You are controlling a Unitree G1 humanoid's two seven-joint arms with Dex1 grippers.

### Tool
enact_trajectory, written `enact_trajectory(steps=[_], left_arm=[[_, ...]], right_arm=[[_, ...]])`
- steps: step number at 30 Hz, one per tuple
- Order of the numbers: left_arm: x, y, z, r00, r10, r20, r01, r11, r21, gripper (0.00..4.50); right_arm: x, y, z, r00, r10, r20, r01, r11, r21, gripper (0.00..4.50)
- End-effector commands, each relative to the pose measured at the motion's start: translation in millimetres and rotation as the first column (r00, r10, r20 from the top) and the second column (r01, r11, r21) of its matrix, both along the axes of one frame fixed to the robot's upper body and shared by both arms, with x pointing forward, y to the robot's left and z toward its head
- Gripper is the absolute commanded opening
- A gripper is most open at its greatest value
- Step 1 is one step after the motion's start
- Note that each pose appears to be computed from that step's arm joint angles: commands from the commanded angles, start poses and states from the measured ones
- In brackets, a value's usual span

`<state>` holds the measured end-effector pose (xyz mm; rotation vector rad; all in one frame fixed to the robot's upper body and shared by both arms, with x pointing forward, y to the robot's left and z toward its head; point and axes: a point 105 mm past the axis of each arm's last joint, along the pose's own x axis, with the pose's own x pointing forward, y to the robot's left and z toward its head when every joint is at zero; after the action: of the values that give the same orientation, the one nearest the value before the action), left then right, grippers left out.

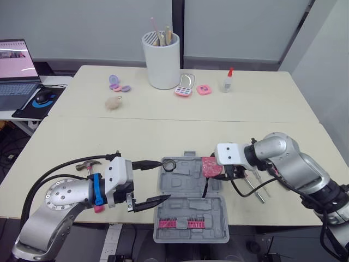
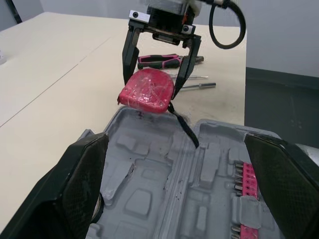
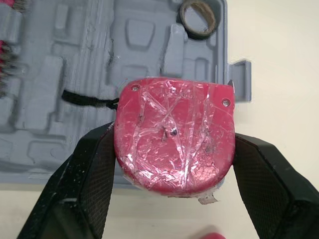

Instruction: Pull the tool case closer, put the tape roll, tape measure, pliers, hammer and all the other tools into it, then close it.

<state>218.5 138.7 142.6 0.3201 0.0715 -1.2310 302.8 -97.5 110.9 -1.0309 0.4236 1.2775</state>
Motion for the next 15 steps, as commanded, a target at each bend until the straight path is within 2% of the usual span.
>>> enact_trajectory(steps=[1,4,15], left_arm=[[2,0,8,1.000,-0.005,0.023,0.005,1.000,0.000,4.50],[3,-2,7,1.000,-0.006,0.029,0.006,1.000,0.004,4.50],[0,-1,7,0.999,-0.033,0.025,0.032,0.999,0.029,4.50]], right_arm=[[9,-2,-8,0.999,-0.005,0.038,0.007,0.998,-0.059,3.16],[15,-5,-21,0.999,-0.010,0.045,0.015,0.995,-0.100,3.16],[23,15,-34,0.998,0.033,0.061,-0.026,0.994,-0.107,3.16]])
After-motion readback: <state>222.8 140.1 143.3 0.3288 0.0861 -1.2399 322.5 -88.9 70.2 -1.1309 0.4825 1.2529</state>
